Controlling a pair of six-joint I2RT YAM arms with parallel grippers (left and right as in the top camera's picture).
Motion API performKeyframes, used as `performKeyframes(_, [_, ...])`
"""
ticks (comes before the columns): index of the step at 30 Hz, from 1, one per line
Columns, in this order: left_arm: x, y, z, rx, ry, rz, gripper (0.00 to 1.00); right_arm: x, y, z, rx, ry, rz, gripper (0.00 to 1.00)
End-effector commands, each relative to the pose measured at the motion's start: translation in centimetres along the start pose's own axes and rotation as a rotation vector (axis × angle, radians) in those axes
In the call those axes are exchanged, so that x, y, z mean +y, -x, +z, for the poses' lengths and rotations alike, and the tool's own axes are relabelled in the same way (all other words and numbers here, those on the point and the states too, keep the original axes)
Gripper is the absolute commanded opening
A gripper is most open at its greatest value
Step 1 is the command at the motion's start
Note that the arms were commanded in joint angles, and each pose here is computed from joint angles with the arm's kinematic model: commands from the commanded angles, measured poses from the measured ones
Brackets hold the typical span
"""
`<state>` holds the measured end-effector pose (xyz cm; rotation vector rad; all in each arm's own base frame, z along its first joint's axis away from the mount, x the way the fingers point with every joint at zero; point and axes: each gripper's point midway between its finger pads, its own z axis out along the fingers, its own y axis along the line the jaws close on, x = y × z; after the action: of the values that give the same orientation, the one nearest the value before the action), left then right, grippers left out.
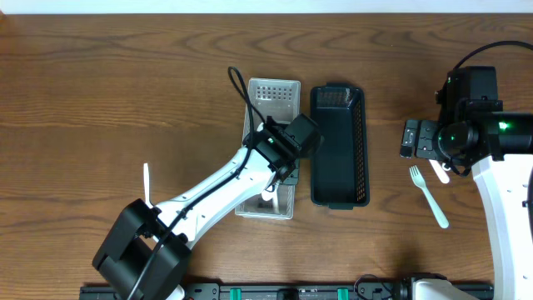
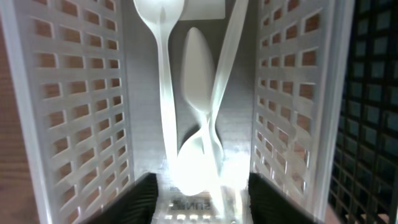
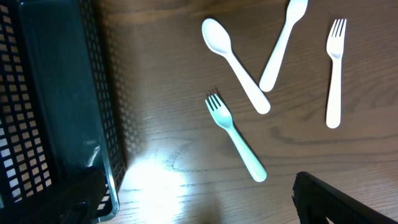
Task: Pack container
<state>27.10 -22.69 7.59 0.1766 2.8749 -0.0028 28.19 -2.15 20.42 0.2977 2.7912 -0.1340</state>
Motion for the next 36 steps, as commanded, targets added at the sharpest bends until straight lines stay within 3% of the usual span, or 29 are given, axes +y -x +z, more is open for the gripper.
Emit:
performKeyframes(1, [0.9,2.2,-2.5,-0.100,0.032,0.107,0.53,-0.2,0.3,-0.4,-0.013,0.004,0.003,0.99])
performKeyframes(5, [3.0,4.2,-6.0,-0.218,0.096,0.114,0.53,-0.2,0.3,-0.4,-0.013,0.004,0.003,0.99])
performKeyframes(10, [7.0,5.9,-10.9,-0.342,0.073,-0.053,0.58,-0.2,0.3,-0.4,-0.013,0.003,-0.006,0.99])
performKeyframes(15, [15.6,4.9,-13.9,-0.364,0.110,-0.535,0.59,-0.2,0.1,-0.4,-0.005,0.002,-0.017,0.99])
performKeyframes(19, [22.5,1.1,-13.9,-0.305,0.214,-1.001,0.63,-0.3,-0.2,-0.4,0.007,0.000,-0.018,0.99])
performKeyframes(23, [26.2,-2.6,-12.7,-0.227,0.328,-1.276,0.65,-0.3,-0.6,-0.4,0.025,-0.003,-0.020,0.99])
performKeyframes(27, [28.1,-5.2,-10.7,-0.157,0.399,-1.371,0.65,-0.5,-1.2,-0.4,0.046,-0.007,-0.023,0.99])
performKeyframes(36, [27.4,-8.2,-4.2,-0.033,0.360,-1.431,0.65,-0.5,-1.6,-0.4,0.064,-0.010,-0.012,0.99])
